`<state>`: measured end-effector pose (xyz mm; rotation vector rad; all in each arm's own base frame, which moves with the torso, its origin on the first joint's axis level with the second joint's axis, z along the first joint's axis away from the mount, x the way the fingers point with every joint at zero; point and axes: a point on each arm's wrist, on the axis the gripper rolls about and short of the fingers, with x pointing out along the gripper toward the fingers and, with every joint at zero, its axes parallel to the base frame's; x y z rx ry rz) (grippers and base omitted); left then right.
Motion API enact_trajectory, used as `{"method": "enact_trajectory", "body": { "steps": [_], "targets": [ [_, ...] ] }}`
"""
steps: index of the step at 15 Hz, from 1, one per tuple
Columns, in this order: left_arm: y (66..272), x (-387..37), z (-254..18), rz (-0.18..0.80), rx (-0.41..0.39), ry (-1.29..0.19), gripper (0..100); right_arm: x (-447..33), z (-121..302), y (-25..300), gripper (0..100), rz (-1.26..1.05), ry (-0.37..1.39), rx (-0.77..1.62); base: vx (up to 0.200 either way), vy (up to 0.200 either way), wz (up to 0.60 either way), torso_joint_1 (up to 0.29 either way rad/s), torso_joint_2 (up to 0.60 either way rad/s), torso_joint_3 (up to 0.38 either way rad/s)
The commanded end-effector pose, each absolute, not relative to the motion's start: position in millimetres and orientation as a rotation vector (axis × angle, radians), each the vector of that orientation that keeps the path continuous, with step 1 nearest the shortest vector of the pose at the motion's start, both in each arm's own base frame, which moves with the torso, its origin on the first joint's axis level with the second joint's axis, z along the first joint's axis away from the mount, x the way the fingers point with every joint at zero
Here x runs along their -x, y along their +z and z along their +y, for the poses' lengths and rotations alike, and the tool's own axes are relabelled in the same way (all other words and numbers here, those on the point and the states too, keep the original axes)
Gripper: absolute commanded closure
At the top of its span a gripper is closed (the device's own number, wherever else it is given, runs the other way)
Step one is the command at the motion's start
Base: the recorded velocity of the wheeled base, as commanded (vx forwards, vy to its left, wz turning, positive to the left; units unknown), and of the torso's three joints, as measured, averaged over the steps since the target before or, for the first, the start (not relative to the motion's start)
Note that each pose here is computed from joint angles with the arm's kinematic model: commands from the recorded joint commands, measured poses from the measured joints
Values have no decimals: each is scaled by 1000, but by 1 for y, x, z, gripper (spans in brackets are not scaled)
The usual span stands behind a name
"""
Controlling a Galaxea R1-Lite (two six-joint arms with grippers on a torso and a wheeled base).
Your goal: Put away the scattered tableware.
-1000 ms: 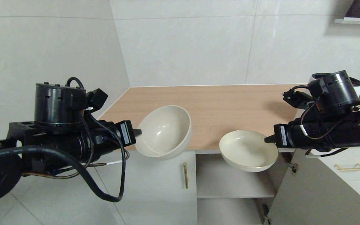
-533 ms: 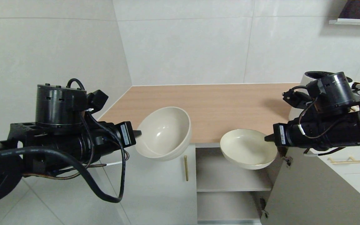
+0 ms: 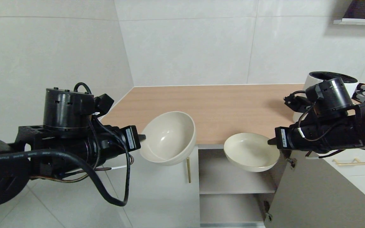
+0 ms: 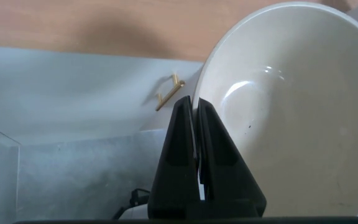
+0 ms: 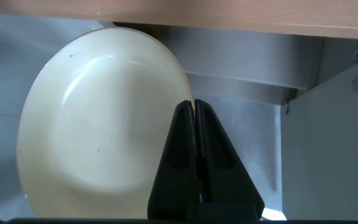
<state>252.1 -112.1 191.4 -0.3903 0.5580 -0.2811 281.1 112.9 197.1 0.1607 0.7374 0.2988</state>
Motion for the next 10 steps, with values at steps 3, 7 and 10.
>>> {"method": "enact_trajectory", "body": {
  "steps": [3, 7, 10],
  "targets": [
    [189, -254, -113, 568, 388, -278, 100, -285, 114, 193, 100, 742, 298, -160, 0, 0, 0, -159, 398, 215],
    [189, -254, -113, 568, 388, -278, 100, -285, 115, 191, 100, 748, 297, -158, 0, 0, 0, -200, 470, 270],
    [189, -254, -113, 568, 388, -278, 100, -286, 115, 189, 100, 755, 296, -157, 0, 0, 0, -185, 476, 290]
  ]
}}
